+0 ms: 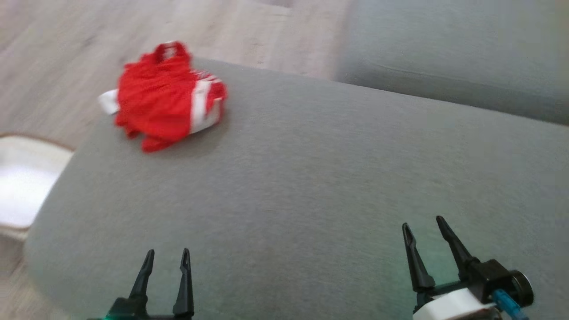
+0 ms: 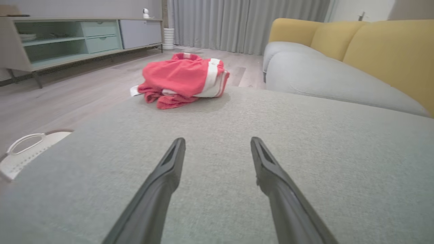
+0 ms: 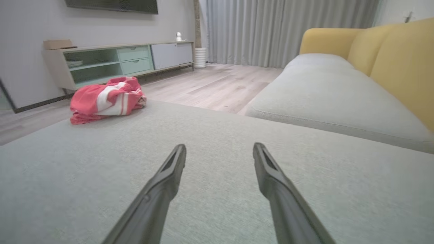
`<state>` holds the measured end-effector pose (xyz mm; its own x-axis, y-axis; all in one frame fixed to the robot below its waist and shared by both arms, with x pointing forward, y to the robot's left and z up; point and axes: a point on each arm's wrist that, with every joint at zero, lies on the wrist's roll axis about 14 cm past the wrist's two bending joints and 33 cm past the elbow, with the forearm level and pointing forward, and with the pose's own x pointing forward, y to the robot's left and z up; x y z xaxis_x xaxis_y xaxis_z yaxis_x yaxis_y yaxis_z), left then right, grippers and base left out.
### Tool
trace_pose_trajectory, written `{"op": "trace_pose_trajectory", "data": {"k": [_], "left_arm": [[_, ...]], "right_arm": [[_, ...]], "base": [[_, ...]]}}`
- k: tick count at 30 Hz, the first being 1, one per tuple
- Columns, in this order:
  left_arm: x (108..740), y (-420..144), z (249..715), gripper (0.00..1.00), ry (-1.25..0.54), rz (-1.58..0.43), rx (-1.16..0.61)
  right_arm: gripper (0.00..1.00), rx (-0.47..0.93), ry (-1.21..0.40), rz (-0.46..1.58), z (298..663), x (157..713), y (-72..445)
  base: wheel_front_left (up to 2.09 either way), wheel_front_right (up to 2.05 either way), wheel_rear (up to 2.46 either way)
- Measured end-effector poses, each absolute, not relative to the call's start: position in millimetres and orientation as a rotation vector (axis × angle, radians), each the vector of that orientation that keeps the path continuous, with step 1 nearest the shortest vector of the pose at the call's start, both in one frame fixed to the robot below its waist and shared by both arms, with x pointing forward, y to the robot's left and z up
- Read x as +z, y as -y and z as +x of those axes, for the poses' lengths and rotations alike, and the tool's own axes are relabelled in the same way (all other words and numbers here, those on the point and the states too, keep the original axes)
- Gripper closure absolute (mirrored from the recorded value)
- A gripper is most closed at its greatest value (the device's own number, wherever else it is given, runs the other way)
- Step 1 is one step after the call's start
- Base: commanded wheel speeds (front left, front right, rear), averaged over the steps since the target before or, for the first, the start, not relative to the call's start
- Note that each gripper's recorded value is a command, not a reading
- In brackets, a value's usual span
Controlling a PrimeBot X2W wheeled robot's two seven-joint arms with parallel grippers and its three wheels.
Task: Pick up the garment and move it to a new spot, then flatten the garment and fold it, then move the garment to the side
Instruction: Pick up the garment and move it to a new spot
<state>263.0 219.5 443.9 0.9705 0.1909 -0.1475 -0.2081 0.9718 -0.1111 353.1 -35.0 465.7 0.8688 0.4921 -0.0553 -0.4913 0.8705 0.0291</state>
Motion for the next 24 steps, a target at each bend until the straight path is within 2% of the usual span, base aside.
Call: {"op": "trace_pose_trajectory", "data": {"k": [10,19,24], "left_arm": [[446,-274,205,0.0,-0.12,-0.132,0.465],[457,-285,203,0.0,-0.085,-0.118,0.493],[504,-311,214,0.0,0.026,-0.021,0.482]], "right_arm": [[0.0,0.813,-0.064,0.017,344,466,-60],[0.0,0.822,-0.051,0.008,348,469,-64],[0.0,0.8,-0.036,0.003,353,472,-57]], "base": [[0.0,0.0,0.0],[0.0,0.0,0.0],[0.0,0.0,0.0]]}}
